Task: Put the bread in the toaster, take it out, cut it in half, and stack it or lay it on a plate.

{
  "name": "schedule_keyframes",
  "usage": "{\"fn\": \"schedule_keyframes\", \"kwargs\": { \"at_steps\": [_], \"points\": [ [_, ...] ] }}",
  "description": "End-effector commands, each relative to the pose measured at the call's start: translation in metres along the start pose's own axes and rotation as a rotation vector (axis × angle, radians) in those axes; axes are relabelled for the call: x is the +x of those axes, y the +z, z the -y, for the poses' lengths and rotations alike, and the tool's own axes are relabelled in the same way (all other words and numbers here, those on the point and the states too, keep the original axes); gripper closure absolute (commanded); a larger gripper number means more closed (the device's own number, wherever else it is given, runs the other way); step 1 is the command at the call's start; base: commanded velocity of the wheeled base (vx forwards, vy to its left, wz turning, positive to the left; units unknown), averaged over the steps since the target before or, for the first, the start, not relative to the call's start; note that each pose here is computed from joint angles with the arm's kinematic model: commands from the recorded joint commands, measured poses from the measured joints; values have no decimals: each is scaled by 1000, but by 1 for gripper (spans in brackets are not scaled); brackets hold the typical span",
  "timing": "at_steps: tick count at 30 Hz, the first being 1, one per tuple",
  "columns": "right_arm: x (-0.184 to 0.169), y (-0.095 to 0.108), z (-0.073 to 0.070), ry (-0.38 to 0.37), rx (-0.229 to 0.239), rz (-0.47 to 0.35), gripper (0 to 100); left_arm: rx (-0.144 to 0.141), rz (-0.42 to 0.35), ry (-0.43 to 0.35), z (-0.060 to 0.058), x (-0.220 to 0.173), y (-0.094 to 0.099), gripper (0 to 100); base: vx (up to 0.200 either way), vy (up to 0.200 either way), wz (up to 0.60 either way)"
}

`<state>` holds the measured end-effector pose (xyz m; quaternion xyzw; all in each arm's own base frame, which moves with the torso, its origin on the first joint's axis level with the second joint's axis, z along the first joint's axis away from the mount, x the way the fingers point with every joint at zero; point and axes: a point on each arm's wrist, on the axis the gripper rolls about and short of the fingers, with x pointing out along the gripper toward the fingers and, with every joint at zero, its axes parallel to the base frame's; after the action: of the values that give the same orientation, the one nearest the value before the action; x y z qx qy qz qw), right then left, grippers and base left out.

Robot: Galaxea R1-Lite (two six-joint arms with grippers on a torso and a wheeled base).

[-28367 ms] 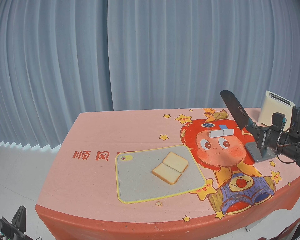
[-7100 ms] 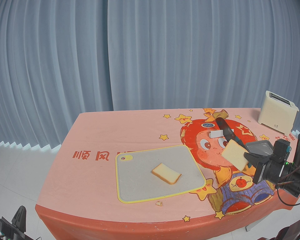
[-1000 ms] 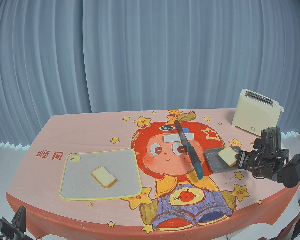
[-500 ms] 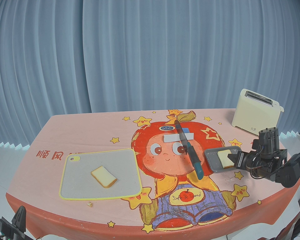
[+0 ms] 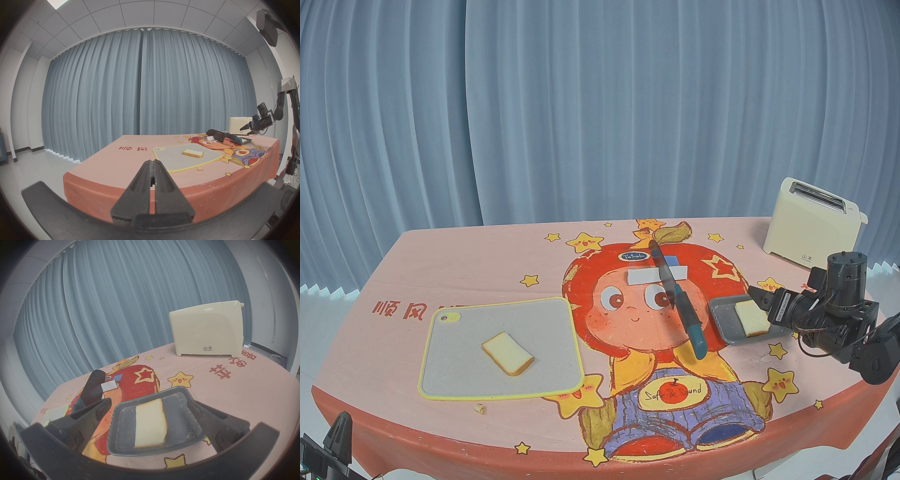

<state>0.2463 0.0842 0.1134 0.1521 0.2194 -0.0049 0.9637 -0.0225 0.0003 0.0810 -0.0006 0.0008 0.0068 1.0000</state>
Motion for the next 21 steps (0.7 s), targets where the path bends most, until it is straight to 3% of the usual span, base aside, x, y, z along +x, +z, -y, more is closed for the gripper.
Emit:
{"fn": "schedule_keyframes", "kwargs": {
  "at_steps": [1,15,21],
  "points": [
    [-1,-1,0,0,-1,-1,0,0,-18,0,0,1,-5,100,0,0,0],
    [-5,-5,-2,21,-17,5,0,0,-18,0,0,1,-5,100,0,0,0],
    [-7,-8,0,41,-54,46,0,0,-18,0,0,1,-5,100,0,0,0]
  ]
}}
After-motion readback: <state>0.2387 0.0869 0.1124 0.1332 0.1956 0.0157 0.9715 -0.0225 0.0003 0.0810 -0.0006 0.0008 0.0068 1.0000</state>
